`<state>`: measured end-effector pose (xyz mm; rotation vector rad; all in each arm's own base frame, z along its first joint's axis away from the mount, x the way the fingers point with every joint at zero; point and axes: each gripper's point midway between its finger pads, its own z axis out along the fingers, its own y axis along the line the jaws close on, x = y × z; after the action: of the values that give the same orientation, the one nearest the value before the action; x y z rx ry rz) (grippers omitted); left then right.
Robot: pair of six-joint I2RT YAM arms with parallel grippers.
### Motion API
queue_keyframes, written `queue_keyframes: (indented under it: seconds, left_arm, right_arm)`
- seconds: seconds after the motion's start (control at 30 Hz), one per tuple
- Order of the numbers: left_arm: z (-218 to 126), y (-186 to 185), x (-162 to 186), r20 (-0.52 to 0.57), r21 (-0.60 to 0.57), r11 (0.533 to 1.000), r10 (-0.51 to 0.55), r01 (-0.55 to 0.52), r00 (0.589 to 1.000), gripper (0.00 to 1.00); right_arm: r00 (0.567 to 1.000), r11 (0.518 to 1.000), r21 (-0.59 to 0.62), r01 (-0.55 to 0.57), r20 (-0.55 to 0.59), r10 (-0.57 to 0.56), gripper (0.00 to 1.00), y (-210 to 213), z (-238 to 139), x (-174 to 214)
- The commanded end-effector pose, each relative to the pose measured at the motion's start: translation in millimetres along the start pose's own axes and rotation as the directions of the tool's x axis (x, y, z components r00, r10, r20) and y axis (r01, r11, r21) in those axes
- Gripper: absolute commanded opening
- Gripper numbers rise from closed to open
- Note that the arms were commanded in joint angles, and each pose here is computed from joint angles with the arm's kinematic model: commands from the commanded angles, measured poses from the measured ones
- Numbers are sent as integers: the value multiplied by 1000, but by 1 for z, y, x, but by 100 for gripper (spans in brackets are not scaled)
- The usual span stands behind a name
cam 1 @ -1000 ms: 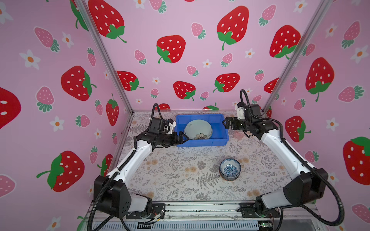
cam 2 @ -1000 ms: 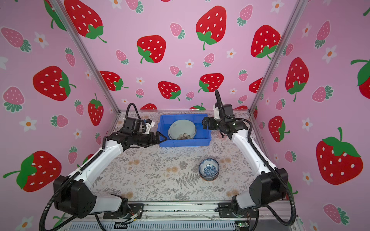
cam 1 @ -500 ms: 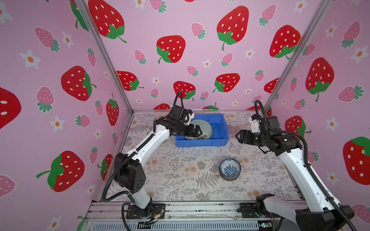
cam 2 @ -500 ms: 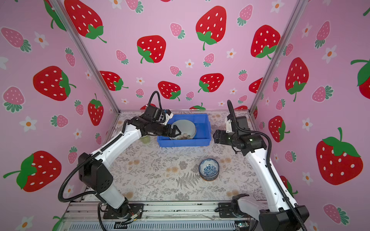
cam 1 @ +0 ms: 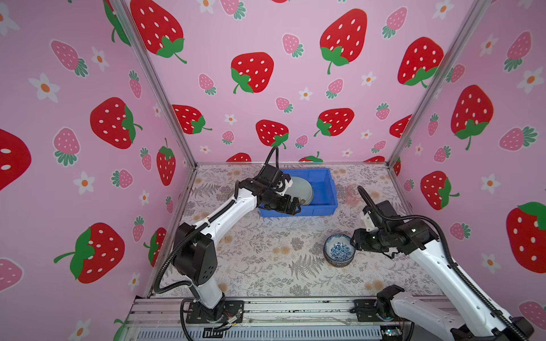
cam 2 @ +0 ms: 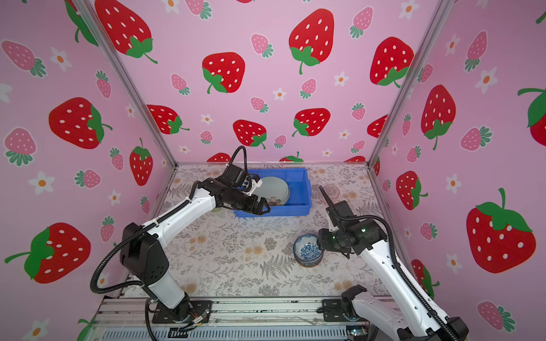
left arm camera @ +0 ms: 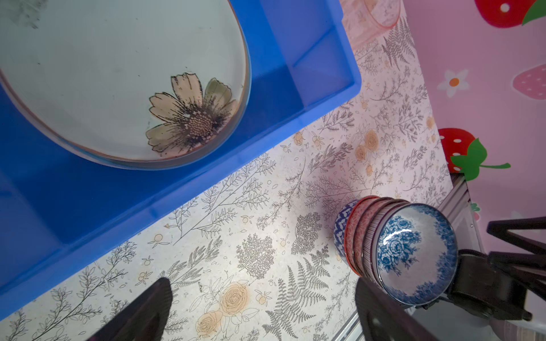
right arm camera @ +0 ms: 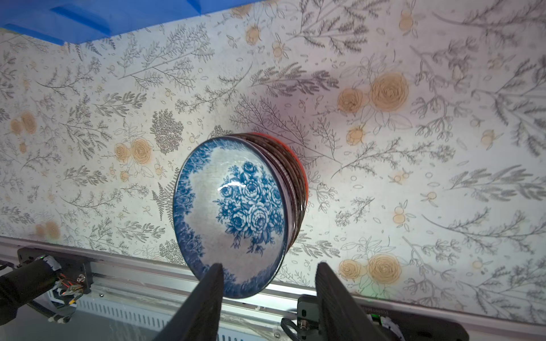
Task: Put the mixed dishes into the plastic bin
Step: 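Grasp the blue-and-white bowl stack rim with the right gripper while the left hovers, then lift the top blue-and-white bowl off the stack with the right gripper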
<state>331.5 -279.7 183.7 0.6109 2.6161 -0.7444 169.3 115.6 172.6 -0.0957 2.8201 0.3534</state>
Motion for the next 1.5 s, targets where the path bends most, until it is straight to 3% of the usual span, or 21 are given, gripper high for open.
queue_keyframes:
  seconds: [0.0,0.3,0.97,1.47]
  left_arm:
    - [11,0,13,-62,-17,999,34,-35,998,99]
    - [9,-5,11,-56,6,1000,23,-23,998,99]
    - [6,-6,8,-56,35,999,-3,5,998,99]
    - [5,-6,7,-56,39,999,-7,9,998,99]
  right_arm:
    - [998,998,43,-35,-45,37,49,-8,9,15]
    - [998,994,109,-8,-68,16,45,-13,20,10]
    - [995,992,127,7,-99,6,30,-10,41,14]
    - [996,990,138,24,-87,-12,16,-8,33,7]
